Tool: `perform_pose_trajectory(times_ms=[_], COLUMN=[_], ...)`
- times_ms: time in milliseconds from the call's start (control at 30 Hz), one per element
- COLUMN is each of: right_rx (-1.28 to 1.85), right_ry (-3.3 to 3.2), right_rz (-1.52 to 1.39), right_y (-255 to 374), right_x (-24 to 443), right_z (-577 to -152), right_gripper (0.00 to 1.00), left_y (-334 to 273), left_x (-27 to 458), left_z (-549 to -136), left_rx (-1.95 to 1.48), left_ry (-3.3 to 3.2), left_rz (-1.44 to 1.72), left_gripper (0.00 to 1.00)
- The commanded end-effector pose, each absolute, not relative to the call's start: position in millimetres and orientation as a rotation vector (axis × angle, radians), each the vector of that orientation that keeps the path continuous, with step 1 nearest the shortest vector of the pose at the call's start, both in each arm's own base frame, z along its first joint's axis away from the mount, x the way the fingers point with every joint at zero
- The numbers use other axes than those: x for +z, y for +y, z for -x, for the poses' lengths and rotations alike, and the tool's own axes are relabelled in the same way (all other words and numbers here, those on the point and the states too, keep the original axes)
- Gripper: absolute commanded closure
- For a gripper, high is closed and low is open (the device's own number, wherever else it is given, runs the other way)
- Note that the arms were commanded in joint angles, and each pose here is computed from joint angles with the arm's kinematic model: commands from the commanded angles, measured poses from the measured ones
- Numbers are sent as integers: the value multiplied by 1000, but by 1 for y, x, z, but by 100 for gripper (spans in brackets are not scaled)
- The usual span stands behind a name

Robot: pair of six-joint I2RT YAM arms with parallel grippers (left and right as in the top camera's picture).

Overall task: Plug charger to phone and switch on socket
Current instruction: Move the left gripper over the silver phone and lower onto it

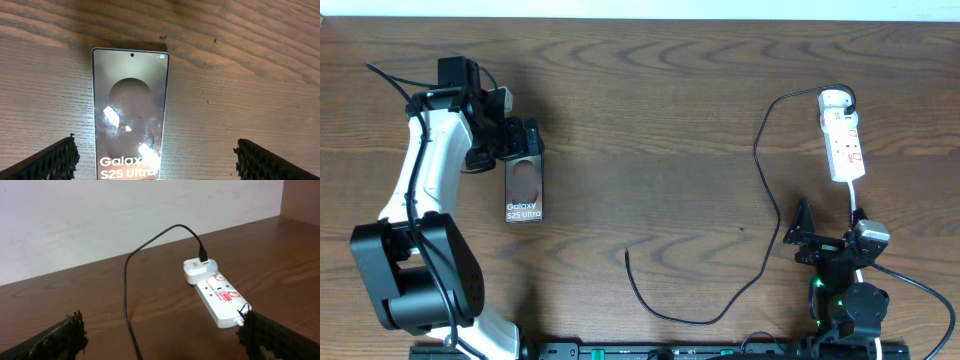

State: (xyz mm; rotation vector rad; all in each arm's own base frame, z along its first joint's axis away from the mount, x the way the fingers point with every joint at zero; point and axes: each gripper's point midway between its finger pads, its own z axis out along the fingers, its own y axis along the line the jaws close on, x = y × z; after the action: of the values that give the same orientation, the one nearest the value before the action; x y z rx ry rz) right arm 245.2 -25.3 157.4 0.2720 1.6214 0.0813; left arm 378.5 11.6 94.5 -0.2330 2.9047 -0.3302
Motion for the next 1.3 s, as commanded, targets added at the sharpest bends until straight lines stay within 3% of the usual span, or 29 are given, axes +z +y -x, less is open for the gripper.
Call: perform_pose_trajectory(times_ms=[0, 1267], right_rx=[71, 71], right_ry=[1621, 1621], right_rz=[-266, -266], right_y=[-26, -26], right_x=[157, 157], right_z=[-245, -245], right_gripper=[1, 1], left_y=[19, 18], left_x=[80, 0], left_z=[-369, -359], left_rx=[-268, -160], left_ry=[2957, 3066], left_rz=[246, 178], left_gripper=[2, 2])
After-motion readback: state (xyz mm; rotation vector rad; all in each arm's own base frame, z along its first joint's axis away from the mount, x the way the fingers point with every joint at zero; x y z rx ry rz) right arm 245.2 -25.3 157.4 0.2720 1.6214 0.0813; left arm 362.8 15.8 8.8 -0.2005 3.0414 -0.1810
